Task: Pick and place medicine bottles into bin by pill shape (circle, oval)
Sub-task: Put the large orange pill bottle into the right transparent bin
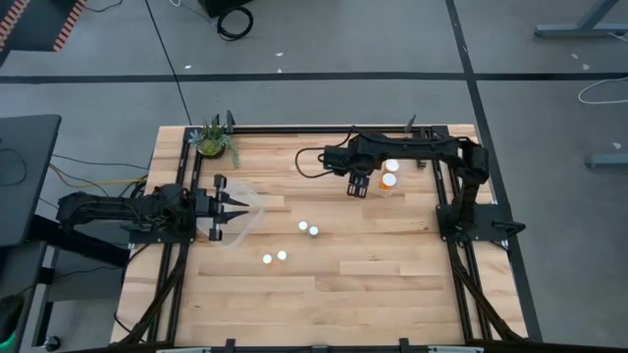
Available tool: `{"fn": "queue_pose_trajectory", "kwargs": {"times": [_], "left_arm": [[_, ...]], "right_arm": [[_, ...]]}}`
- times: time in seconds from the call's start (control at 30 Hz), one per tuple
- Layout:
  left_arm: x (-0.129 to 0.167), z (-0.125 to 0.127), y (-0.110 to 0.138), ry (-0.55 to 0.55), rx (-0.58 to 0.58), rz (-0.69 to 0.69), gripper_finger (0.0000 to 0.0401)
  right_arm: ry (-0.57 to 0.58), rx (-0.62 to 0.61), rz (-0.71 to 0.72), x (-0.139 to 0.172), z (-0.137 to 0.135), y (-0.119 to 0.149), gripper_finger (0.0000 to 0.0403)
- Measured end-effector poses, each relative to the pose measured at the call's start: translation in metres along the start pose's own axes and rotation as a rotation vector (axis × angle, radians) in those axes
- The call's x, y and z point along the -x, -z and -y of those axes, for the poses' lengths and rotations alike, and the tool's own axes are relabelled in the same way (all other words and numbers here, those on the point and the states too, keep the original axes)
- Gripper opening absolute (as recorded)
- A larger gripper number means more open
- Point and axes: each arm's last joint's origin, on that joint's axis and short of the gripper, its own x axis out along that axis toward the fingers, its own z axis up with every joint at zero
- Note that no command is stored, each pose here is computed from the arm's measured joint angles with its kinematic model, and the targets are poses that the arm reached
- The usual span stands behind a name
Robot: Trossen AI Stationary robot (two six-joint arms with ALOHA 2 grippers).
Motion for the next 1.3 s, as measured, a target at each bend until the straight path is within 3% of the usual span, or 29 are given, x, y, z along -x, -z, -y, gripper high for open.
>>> {"fn": "queue_pose_trajectory", "kwargs": {"times": [0.4, 0.83, 1.3], "left_arm": [[0.000, 0.000, 0.000, 0.000, 0.000, 0.000, 0.0086], [0.000, 0.000, 0.000, 0.000, 0.000, 0.000, 0.0082], [0.000, 0.000, 0.000, 0.000, 0.000, 0.000, 0.0078]], "right_arm": [[-0.110, -0.138, -0.068, -0.029, 0.029, 0.006, 0.0206], [-0.151, -0.179, -0.166, -0.059, 0.027, 0.021, 0.0206], [-0.150, -0.226, -0.060, -0.079, 0.030, 0.016, 0.0206]]}}
